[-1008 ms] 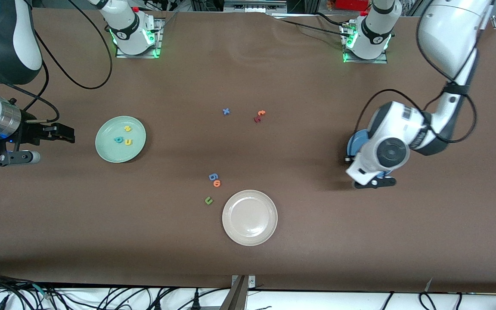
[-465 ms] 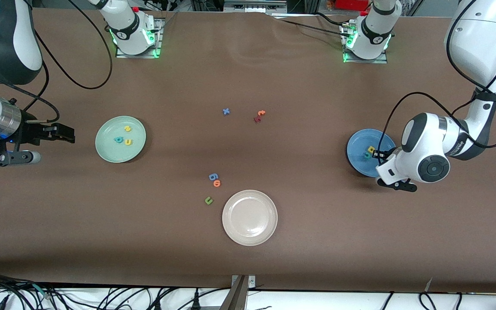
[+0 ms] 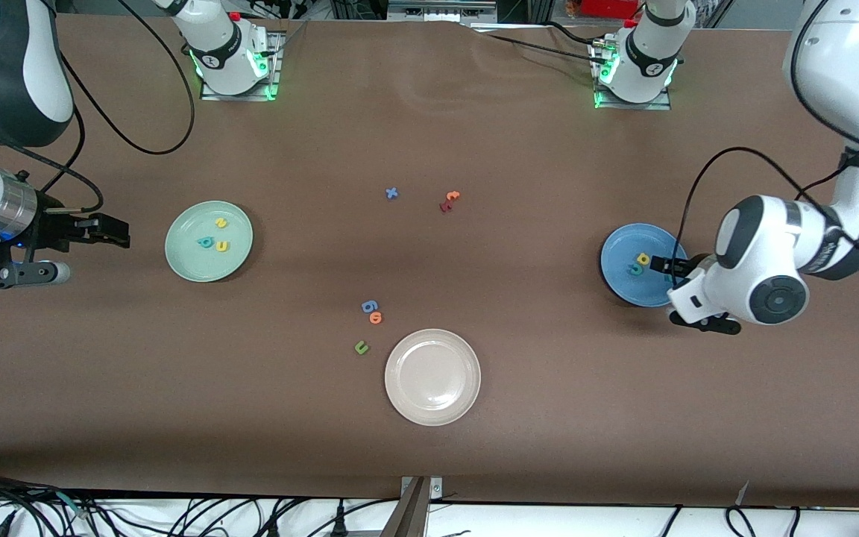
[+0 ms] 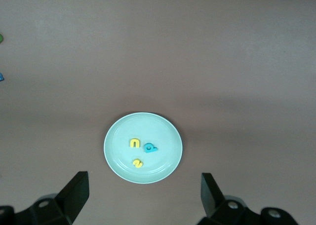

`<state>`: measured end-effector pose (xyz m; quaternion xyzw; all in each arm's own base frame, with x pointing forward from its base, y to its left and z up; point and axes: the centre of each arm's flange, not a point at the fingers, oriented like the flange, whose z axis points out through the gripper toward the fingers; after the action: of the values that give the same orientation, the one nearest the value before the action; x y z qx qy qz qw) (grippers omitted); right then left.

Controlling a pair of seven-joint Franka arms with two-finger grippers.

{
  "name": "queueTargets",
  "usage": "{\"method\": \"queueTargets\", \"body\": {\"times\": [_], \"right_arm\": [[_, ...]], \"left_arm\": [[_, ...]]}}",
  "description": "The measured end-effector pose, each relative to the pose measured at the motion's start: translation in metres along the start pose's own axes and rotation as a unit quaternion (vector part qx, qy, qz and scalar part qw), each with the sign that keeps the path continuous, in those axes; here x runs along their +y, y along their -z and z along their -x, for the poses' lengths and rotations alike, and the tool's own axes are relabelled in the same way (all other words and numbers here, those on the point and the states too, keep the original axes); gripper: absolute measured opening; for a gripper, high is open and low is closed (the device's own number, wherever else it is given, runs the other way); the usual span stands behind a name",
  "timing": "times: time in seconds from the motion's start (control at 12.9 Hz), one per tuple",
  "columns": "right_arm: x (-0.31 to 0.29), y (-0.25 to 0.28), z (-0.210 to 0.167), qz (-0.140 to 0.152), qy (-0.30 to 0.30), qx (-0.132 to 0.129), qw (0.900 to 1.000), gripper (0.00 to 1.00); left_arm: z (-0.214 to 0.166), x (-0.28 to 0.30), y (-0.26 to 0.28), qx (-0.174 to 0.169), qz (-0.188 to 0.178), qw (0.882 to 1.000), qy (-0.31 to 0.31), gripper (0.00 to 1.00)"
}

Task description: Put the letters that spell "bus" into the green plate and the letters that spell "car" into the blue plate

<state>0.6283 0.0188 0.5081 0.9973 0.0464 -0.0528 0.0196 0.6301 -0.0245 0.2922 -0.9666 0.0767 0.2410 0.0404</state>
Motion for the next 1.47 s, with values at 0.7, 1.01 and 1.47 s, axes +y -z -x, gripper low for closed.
{"method": "queueTargets", "body": {"times": [0.7,1.01,1.47], "right_arm": [[-0.001,0.0,-0.001,0.0,0.0,0.003,1.0,1.0],[-0.001,0.0,-0.001,0.0,0.0,0.003,1.0,1.0],[-0.001,-0.002,-0.002,0.0,0.001,0.001,1.0,1.0]], "left_arm": [[0.112,-0.062,0.17,0.077,0.04,0.994,0.07,1.0],[0.179,-0.064,0.242,0.181,0.03,0.979,0.089,1.0],[0.198,-0.048,0.252,0.22,0.025,0.972,0.081,1.0]]}}
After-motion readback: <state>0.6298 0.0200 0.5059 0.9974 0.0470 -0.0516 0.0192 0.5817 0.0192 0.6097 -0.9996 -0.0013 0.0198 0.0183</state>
